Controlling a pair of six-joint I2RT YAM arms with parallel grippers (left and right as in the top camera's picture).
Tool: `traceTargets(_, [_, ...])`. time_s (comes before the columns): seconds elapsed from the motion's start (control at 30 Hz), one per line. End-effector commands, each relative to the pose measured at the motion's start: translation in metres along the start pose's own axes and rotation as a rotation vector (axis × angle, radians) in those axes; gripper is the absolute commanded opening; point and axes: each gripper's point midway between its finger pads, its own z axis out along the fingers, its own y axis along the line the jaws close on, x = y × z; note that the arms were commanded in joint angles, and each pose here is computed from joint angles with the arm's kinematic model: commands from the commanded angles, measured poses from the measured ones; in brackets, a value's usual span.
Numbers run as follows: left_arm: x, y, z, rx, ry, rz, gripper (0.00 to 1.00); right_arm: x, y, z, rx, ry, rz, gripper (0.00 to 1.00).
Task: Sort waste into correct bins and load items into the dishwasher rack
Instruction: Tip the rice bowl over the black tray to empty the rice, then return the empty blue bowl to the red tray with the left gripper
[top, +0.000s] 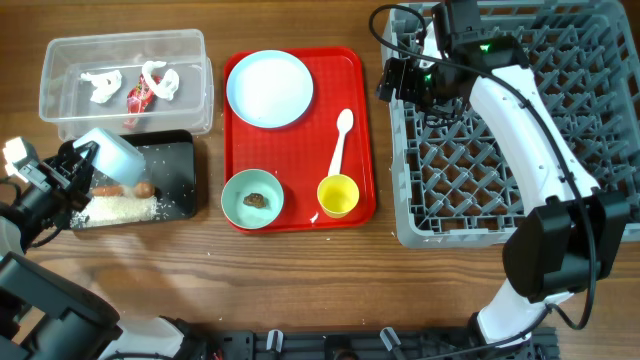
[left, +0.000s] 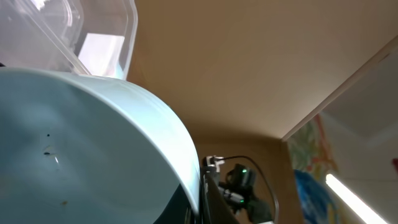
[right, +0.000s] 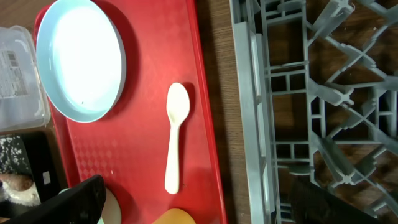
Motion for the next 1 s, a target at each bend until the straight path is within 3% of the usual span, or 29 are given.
traceTargets(0.0, [0.001,-0.008,-0.002,0.040,0.000,-0.047,0.04,0.003,0.001,0.004,-0.006,0.018,-0.010,0.96])
traceTargets(0.33, [0.003,-0.010,0.000,0.040,0.009,-0.048,0.04,0.004,0.001,0.004,-0.006,0.019,-0.009,0.95])
traceTargets(0.5, [0.021,-0.032,0.019,0.033,0.077,0.042,0.04,0.004,0.001,0.004,-0.006,0.019,-0.009,0.95])
traceTargets(0.77, [0.076,-0.068,0.081,-0.217,0.225,0.415,0.04,0.004,0.001,0.004,-0.005,0.022,-0.008,0.95])
traceTargets(0.97, [0.116,-0.047,0.150,-0.544,0.238,0.777,0.04,0.005,0.000,0.004,-0.003,0.027,-0.007,0.96])
